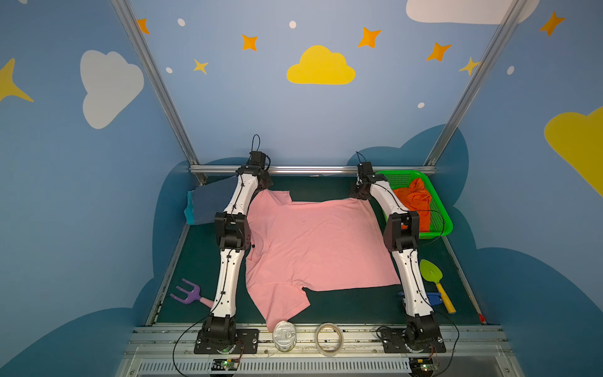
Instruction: Fold and stack the t-shirts
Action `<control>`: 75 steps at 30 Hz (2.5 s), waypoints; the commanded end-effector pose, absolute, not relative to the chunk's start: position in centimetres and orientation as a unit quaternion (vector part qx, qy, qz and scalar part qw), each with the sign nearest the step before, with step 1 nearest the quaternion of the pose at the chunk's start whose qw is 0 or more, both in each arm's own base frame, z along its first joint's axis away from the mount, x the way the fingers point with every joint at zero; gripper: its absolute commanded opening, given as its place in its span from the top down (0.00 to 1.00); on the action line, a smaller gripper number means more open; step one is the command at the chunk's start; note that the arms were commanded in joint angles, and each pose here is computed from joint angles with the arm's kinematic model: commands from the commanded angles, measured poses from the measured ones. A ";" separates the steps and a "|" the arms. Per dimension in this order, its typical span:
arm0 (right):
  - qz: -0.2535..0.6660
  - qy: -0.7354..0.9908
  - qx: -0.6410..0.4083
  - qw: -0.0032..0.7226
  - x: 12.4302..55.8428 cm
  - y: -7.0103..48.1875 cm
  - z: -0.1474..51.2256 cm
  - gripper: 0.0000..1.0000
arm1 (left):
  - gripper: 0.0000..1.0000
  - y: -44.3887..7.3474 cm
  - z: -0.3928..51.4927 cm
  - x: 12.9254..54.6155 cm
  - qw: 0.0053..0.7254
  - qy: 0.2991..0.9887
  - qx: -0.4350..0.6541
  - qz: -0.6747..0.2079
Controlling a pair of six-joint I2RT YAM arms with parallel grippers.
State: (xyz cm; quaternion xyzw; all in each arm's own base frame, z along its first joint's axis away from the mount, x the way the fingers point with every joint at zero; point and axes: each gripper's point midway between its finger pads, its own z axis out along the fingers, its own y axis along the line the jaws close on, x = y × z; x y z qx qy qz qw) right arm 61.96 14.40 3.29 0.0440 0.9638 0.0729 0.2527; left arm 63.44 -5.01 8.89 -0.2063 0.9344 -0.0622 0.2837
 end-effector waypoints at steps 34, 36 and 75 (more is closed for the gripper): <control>0.073 0.966 0.087 0.231 52.5 11.8 10.8 1.00 | 0.96 -5.6 13.6 46.0 0.221 0.942 -0.249 -0.045; 0.071 0.967 0.086 0.229 51.6 11.5 10.6 1.00 | 0.96 -5.6 13.0 44.5 0.214 0.943 -0.253 -0.040; 0.036 0.965 0.039 0.257 41.0 13.6 14.1 0.56 | 0.58 -4.5 11.0 32.6 0.162 0.954 -0.228 0.110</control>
